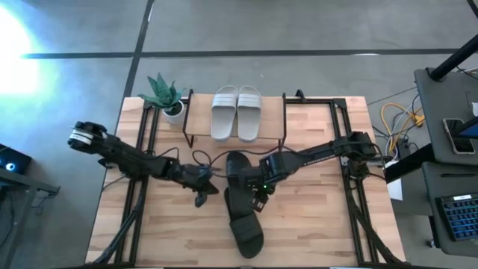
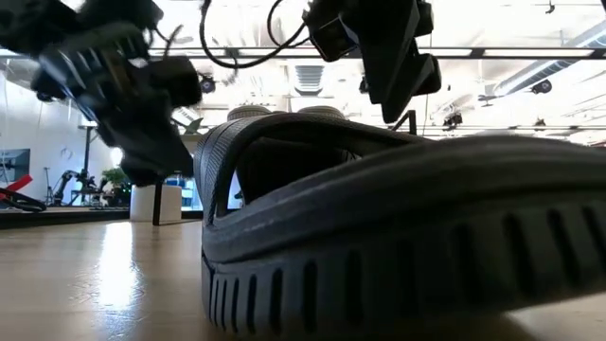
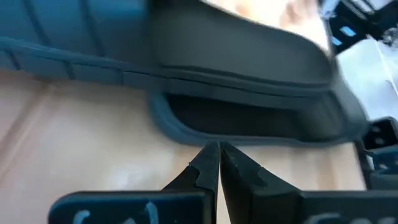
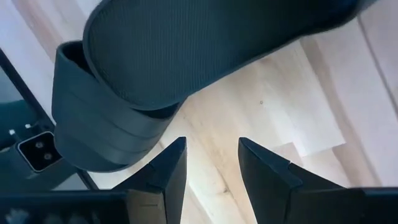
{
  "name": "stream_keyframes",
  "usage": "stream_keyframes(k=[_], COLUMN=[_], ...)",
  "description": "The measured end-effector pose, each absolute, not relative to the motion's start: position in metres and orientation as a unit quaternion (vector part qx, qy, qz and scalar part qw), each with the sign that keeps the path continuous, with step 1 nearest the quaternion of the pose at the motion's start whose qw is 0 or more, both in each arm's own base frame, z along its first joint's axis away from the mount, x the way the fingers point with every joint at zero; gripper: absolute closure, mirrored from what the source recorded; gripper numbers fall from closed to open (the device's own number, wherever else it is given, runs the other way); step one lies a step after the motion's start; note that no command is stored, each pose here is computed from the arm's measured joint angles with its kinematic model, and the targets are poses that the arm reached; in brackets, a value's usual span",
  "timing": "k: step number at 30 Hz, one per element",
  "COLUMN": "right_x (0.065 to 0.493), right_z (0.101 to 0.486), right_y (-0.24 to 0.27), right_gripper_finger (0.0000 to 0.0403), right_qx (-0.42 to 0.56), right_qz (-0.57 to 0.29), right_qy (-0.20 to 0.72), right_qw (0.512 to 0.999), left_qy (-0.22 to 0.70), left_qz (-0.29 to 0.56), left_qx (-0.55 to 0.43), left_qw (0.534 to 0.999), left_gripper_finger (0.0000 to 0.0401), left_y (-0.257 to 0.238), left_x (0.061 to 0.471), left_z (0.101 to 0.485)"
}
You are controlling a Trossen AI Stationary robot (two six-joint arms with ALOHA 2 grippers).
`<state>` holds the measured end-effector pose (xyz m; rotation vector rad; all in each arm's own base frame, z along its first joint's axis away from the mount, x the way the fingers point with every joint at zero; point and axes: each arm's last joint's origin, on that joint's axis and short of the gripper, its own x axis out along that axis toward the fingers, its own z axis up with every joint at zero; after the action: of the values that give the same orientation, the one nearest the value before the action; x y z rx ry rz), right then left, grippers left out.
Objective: Pick and place slides into the shelf
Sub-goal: Put the top black slide under the shelf
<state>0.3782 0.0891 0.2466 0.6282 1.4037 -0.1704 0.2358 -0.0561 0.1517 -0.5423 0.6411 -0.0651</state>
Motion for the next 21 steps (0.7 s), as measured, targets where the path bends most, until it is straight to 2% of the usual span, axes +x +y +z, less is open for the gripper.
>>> stream_keyframes(k=[7, 21], right_x=[0.375, 0.376], right_z=[0.231, 0.226], right_y=[0.094, 0.105], right_gripper_finger=[0.0266, 0.0266], right_qx=[0.319, 0.329], right_qz=[-0.106, -0.172], right_qy=[0.635, 0.591], right_qw=[0.695, 0.716], left_qy=[0.283, 0.26], left_qz=[-0.057, -0.062], left_qx=[-0.279, -0.224], left_qw=[0.916, 0.937], left_gripper_finger=[0.0401, 0.0401], left_y=[-0.052, -0.048], left_x=[0.252, 0.315], left_z=[0.148, 0.153])
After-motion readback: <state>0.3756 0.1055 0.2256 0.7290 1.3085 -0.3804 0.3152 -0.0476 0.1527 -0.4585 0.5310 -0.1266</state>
